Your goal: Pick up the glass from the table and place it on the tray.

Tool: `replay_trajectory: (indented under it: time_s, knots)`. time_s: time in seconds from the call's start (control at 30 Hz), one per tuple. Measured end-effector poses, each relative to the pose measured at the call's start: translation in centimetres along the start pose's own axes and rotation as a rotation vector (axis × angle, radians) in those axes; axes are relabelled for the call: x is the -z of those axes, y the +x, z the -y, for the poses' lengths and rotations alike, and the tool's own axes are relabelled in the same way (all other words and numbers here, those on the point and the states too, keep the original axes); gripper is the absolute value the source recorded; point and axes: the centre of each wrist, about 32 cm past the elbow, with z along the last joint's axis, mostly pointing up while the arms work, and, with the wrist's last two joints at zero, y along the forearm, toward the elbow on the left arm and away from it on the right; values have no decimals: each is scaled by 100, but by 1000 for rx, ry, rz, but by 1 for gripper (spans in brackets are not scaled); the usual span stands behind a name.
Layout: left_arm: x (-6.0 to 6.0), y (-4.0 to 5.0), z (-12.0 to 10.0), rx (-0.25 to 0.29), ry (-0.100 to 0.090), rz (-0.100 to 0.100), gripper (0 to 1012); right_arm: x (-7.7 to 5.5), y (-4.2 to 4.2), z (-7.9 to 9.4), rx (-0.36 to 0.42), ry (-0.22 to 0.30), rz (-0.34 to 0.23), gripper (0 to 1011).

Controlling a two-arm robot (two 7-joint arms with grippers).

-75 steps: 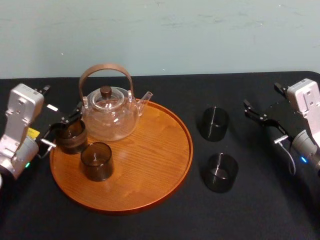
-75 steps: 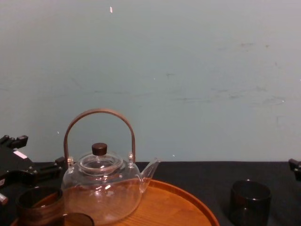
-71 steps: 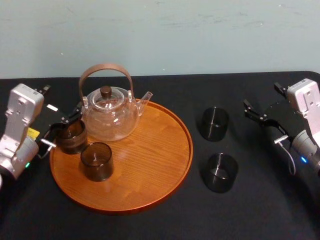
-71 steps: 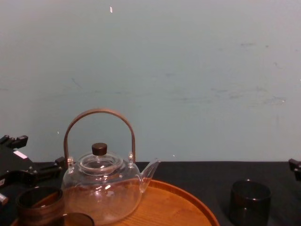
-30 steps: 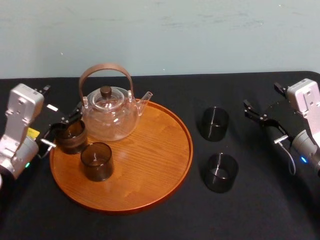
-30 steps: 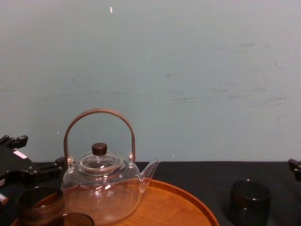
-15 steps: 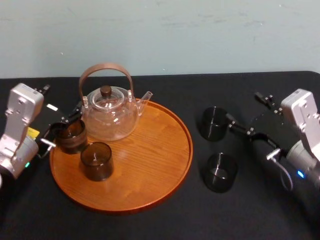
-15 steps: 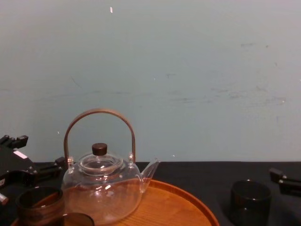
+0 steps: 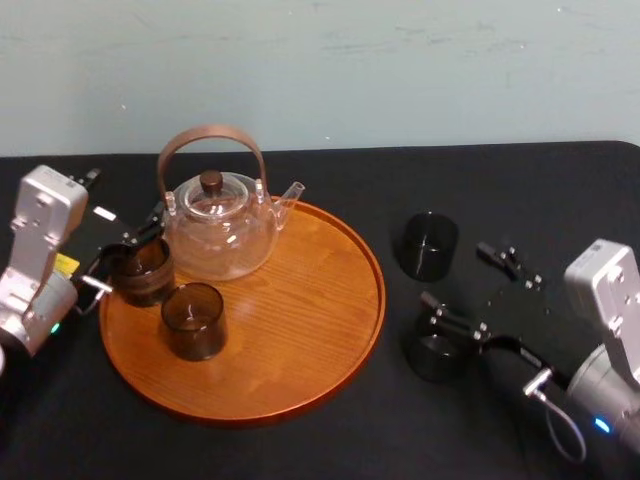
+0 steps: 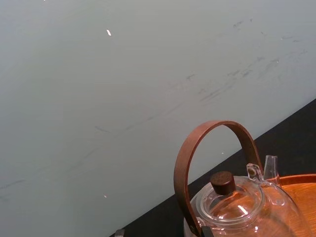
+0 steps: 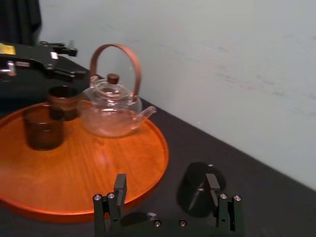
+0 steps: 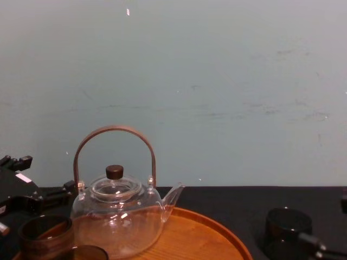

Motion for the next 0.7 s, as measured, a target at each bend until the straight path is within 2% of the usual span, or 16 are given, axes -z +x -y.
replay_trajectory:
  time_s: [0.2, 0.4, 0.7]
  knots:
    - [0, 0, 0, 0, 0, 0, 1001, 24, -127, 79, -28, -15, -50, 1002]
    - [0, 0, 0, 0, 0, 0, 1001, 61, -220, 117, -35, -43, -85, 1002]
    - [0, 0, 0, 0, 0, 0, 1001, 50, -246, 158, -15, -64, -84, 1002]
